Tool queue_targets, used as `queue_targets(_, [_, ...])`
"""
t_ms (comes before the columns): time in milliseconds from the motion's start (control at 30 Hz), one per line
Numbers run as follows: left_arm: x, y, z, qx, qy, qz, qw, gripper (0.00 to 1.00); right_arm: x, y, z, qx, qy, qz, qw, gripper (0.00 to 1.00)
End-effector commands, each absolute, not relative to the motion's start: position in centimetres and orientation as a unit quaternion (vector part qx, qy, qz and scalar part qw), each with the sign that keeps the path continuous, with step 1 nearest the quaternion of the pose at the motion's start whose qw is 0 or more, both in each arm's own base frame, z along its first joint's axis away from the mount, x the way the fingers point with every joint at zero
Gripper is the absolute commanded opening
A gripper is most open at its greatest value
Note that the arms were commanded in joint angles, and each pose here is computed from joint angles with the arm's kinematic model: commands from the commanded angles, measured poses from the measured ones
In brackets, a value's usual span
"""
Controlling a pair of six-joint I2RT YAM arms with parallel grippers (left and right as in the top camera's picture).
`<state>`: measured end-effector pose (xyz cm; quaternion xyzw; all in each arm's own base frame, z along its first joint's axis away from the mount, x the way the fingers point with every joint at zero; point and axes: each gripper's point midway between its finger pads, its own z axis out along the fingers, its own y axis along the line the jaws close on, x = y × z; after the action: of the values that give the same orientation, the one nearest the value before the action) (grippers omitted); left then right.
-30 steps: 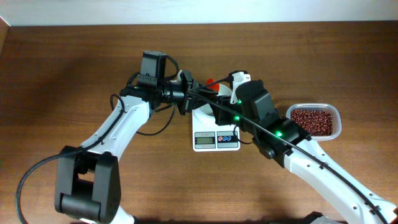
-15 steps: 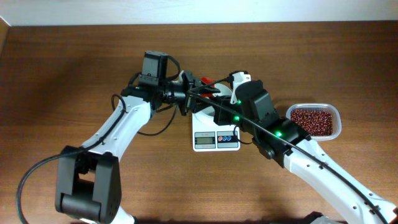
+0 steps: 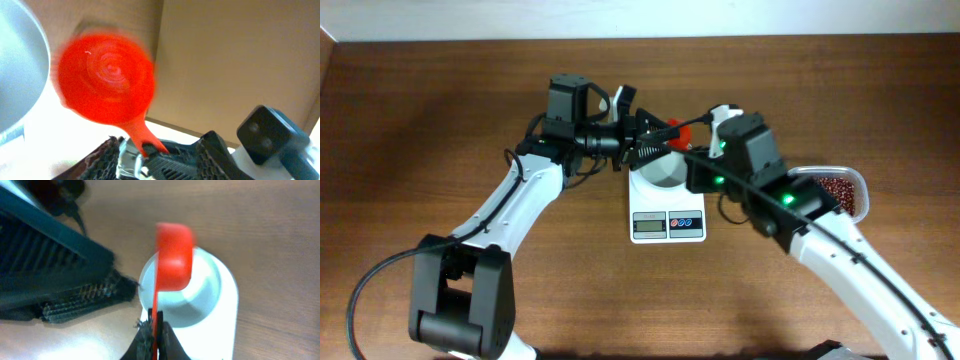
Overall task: Scoop item into bowl and weigh 50g on scale
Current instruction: 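Lift the scoop over the scale and pass it to the right gripper, then carry the scoop with the right gripper over the bean tub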
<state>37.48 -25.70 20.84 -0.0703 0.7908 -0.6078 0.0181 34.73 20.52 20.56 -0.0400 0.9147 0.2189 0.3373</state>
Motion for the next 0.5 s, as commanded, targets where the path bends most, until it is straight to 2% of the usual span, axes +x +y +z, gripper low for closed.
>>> queue_targets(0, [37.8, -25.5, 22.2, 0.01, 0.788, -0.609, 0.092, 0.57, 35.0, 19.4, 23.7, -0.071, 0.914, 0.209, 0.34, 0.04])
queue_targets(100, [37.8, -25.5, 22.2, 0.043, 0.787, -0.604, 0.117, 0.61, 34.4, 17.1, 25.2, -0.074, 0.926, 0.182, 0.322, 0.04])
queue_targets(200, [37.5, -25.4, 21.7, 0.03, 0.792, -0.601, 0.1, 0.33, 33.7, 14.9, 25.9, -0.072, 0.935, 0.181, 0.297, 0.04])
queue_targets(233, [37.5, -25.3, 21.6, 0.027, 0.793, -0.6, 0.098, 0.21, 33.4, 14.3, 25.7, -0.064, 0.938, 0.187, 0.284, 0.04])
queue_targets(267, [37.5, -25.3, 21.6, 0.027, 0.793, -0.6, 0.097, 0.0, 32.9, 13.3, 25.3, -0.06, 0.943, 0.195, 0.264, 0.04])
queue_targets(467, [36.2, -25.6, 21.1, 0.104, 0.79, -0.591, 0.125, 0.0, 29.5, 8.4, 22.6, -0.036, 0.972, 0.156, 0.173, 0.04])
